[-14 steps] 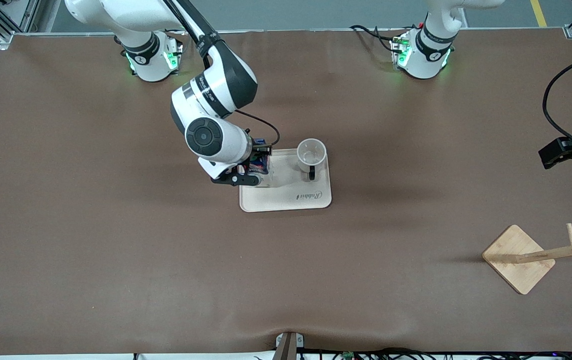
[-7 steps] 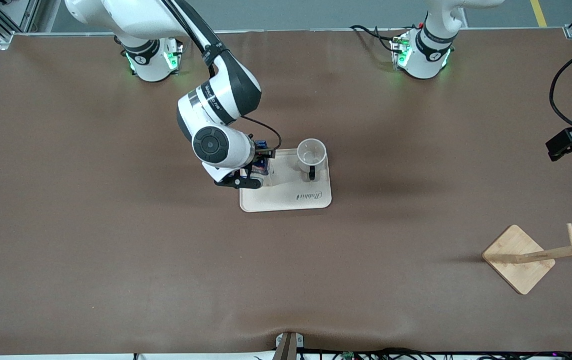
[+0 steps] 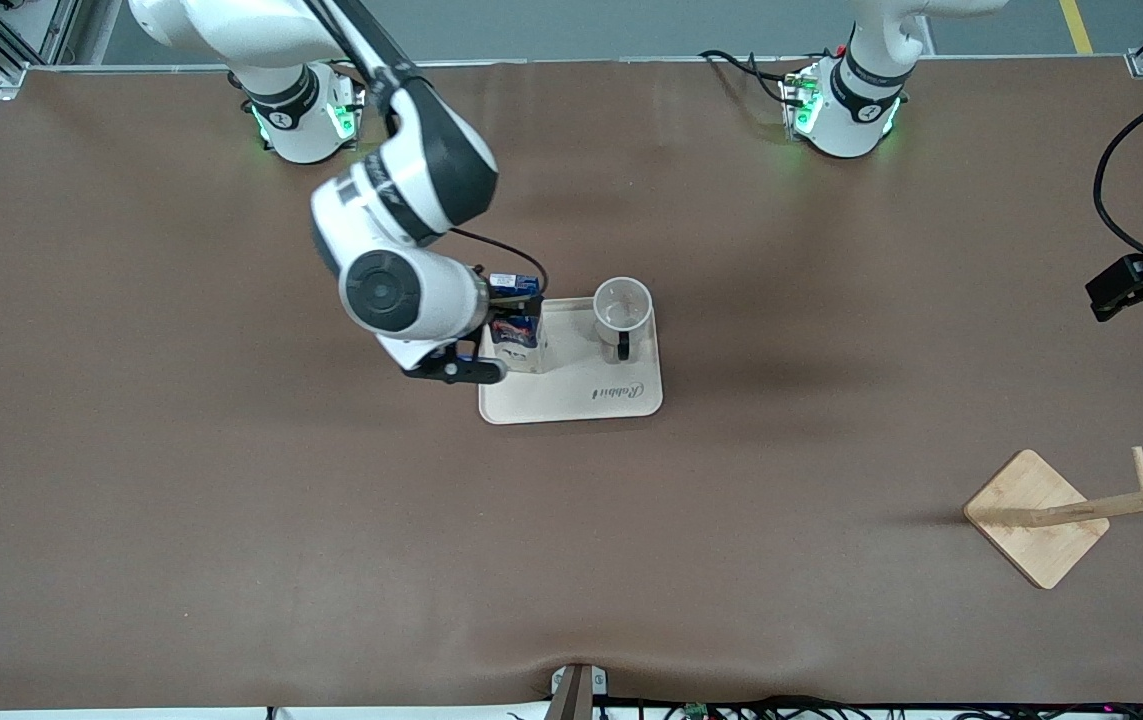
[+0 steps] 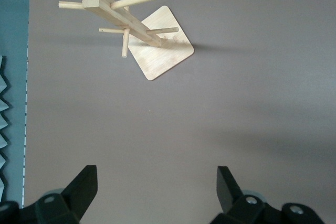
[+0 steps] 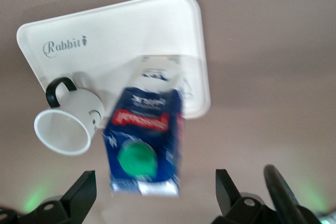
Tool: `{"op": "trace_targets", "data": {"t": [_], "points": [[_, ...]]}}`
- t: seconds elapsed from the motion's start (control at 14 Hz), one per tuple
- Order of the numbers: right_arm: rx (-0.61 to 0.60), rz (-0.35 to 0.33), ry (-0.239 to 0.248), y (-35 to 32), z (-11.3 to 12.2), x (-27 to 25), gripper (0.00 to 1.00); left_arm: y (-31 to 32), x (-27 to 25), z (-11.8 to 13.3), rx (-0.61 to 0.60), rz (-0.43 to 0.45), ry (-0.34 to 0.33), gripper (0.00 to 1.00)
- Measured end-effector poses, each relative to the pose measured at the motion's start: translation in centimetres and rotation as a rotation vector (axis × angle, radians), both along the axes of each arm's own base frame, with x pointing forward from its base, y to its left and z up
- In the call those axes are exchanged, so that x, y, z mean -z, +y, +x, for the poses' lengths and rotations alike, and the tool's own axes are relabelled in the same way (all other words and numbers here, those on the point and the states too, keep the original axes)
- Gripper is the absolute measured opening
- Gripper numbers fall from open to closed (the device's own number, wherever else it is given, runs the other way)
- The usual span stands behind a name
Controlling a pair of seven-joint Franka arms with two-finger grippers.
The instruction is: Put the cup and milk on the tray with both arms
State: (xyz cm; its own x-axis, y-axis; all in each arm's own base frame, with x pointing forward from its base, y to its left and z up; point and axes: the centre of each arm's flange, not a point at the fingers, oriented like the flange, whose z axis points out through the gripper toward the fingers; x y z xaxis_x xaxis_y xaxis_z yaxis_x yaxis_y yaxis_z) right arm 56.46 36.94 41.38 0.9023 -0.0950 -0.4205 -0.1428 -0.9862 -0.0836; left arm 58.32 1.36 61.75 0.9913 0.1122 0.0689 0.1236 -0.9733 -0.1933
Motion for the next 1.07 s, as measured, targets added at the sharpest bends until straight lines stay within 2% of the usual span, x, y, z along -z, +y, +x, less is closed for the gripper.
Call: {"op": "trace_targets", "data": {"t": [0.14, 0.36, 0.5, 0.64, 0.71, 0.86, 1.07], "points": [[0.038, -0.011, 0.018, -4.4, 2.1, -3.4, 1.0, -0.1, -0.2, -0.1, 0.001, -0.005, -0.005, 1.0], [0.097, -0.072, -0.047, -10.9, 4.3, -7.5, 1.0, -0.2, -0.2, -0.1, 0.003, -0.017, -0.016, 1.0], [0.136, -0.099, -0.056, -14.8, 4.9, -9.7, 1.0, -0.2, -0.1, -0.2, 0.008, -0.019, -0.034, 1.0], [0.171, -0.145, -0.086, -19.0, 5.6, -12.6, 1.0, -0.2, 0.4, -0.5, 0.013, -0.023, -0.048, 1.0], [0.185, -0.16, -0.103, -21.2, 5.9, -13.8, 1.0, -0.2, 0.6, -0.7, 0.011, -0.024, -0.051, 1.0], [0.212, -0.145, -0.125, -25.5, 6.0, -16.1, 1.0, -0.2, 0.6, -0.9, 0.012, -0.026, -0.053, 1.0], [0.231, -0.118, -0.122, -30.2, 4.6, -19.1, 1.0, -0.5, 0.5, -1.1, 0.017, -0.029, -0.054, 1.0]]}}
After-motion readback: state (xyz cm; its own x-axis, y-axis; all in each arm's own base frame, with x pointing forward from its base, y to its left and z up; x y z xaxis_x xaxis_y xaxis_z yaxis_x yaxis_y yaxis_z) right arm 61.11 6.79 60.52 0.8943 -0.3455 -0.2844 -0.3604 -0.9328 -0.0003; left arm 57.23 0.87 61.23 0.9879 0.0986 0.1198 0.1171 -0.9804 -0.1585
